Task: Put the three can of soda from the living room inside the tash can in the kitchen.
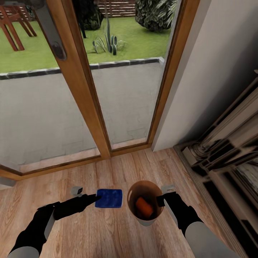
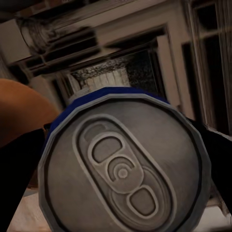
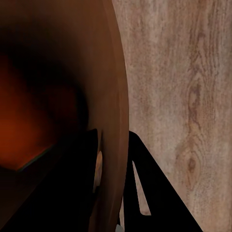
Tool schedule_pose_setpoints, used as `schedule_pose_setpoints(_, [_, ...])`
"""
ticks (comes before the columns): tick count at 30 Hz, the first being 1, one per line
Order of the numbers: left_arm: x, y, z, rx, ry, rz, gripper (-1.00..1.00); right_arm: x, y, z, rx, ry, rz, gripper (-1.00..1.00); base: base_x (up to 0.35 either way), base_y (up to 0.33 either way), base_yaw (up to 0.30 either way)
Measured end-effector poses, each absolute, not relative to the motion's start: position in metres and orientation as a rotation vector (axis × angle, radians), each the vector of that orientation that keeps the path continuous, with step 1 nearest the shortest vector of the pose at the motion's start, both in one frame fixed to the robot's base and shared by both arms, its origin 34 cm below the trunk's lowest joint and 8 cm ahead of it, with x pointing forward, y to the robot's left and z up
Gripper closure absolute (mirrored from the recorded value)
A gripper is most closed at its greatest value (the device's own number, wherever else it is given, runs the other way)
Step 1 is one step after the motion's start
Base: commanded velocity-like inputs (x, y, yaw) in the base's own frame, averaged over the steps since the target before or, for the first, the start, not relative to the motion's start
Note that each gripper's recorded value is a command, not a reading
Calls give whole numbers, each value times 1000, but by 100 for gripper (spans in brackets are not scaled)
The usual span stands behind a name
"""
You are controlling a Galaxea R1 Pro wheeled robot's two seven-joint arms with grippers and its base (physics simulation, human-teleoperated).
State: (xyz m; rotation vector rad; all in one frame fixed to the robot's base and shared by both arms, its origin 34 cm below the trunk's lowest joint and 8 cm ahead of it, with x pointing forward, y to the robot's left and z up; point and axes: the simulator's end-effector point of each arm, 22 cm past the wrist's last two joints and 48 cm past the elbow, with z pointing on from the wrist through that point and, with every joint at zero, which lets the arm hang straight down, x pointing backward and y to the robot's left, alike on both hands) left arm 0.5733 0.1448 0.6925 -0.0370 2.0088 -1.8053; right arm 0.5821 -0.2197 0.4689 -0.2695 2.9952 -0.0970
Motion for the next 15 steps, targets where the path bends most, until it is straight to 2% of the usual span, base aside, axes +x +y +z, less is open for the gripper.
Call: schedule_pose_setpoints(15, [573, 117, 698, -57, 1958, -1860, 100, 582, -220, 469, -269, 2995, -97, 100, 0, 0, 0])
